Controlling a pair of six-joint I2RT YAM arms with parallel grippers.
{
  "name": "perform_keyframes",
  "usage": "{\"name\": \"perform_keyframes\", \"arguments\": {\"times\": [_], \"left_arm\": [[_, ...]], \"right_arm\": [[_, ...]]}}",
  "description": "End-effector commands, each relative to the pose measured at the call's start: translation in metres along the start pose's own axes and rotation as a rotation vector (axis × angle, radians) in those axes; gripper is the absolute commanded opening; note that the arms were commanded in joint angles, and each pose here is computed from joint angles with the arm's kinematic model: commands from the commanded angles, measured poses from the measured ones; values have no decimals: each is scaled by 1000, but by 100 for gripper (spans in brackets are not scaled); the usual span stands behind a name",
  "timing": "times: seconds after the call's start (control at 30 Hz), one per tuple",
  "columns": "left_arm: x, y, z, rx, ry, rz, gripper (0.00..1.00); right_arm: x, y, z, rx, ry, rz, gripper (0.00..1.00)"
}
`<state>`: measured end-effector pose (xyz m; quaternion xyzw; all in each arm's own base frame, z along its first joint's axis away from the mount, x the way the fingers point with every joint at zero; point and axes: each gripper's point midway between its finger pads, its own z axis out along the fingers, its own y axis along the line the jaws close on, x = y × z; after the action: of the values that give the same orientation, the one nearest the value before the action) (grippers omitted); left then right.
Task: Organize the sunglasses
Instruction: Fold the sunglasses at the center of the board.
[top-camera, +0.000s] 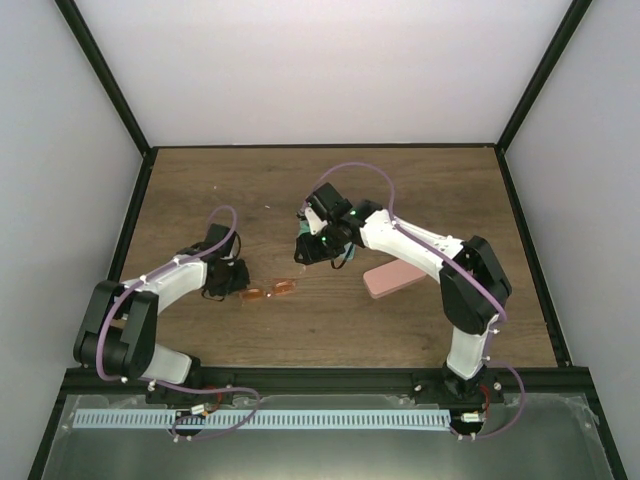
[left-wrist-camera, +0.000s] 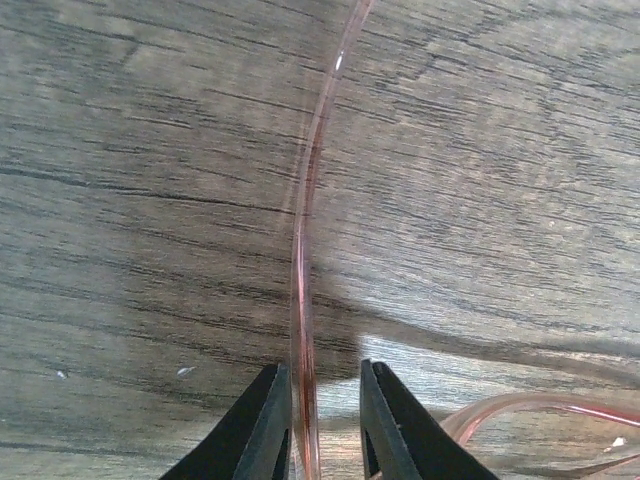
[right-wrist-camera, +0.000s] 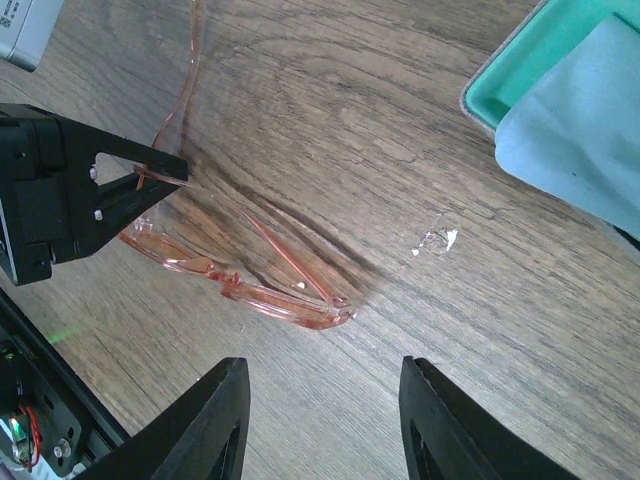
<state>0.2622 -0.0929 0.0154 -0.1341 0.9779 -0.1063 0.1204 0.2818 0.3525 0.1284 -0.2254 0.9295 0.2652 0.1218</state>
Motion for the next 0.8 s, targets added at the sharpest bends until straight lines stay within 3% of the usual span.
{"name": "perform_keyframes", "arguments": {"times": [0.0,0.13,0.33,0.47,0.77], "left_arm": [[13,1,2,-2,53,24,23],[0,-14,-18,60,0,48,35],[-41,-17,-59,32,-194,38,51],[-55,-19,-60,27,-218,25,57],[-81,-14,-30,-62,-199,26,55]], "right_arm": [[2,5,4,-21,19,12,43],[5,11,6,-36,26,-11,44],[30,17,20,-51,85,-40,44],[49,20,29,-55,127,-60,44],[87,14,46,-76,222,-64,37]]}}
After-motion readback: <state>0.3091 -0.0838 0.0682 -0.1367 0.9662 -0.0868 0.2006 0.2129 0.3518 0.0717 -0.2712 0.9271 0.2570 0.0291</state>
